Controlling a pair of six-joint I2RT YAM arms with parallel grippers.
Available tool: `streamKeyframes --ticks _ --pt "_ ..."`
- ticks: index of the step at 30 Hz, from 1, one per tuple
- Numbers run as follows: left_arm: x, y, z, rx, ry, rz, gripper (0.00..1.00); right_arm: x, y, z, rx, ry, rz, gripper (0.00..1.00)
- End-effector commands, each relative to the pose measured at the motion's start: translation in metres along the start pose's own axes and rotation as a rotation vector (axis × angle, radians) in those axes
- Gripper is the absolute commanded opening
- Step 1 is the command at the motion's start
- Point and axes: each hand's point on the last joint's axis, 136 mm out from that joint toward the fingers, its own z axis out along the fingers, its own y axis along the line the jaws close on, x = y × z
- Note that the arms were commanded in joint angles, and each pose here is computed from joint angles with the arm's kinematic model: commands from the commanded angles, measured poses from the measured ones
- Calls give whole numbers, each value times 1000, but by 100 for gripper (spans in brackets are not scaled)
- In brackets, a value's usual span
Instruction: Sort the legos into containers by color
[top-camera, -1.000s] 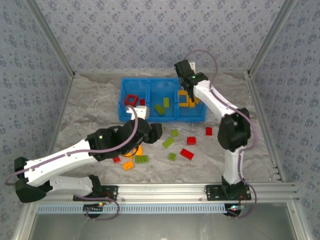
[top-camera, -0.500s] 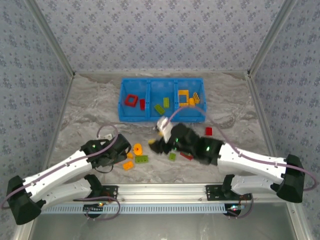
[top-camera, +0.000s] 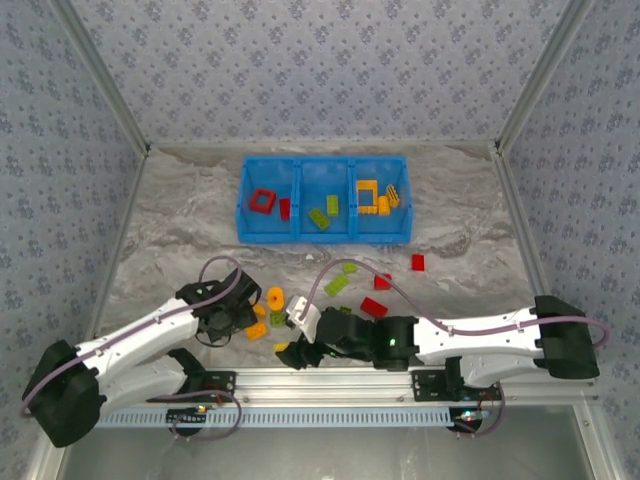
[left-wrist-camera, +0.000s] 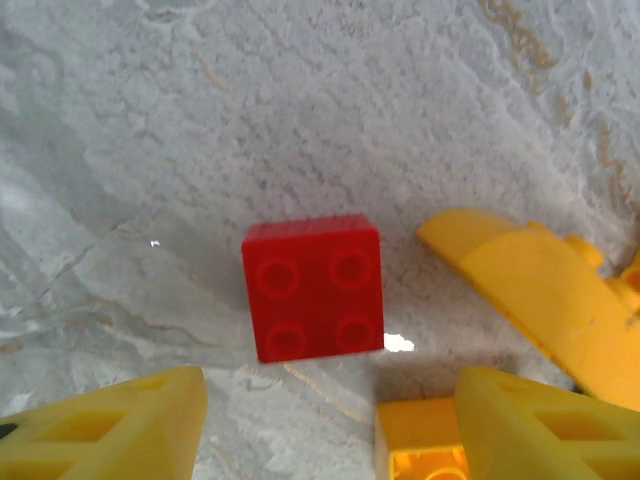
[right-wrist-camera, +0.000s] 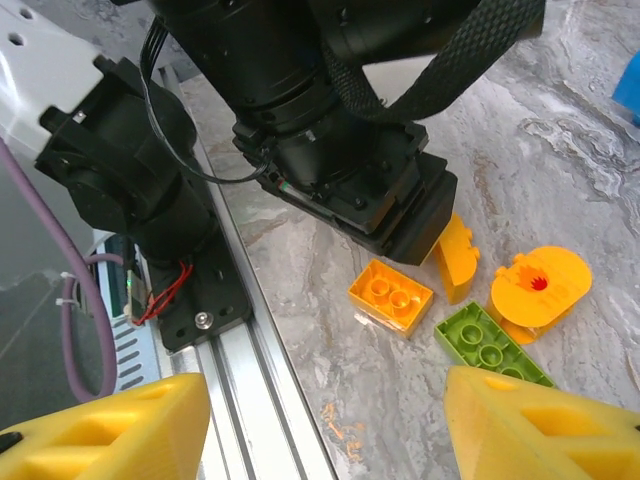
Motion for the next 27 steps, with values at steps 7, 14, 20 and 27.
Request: streamKeyframes --ticks 7,14,20,27 --pt "-9 4 16 -35 19 33 56 -24 0 -3 23 -64 38 65" --pt "-14 2 28 -39 -2 47 42 -23 0 -1 16 -63 43 65" --pt "-21 6 16 -53 -35 44 26 -31 2 -4 3 -95 37 65" --pt "-68 -34 -63 60 -177 132 24 -80 -30 -31 158 -274 37 64"
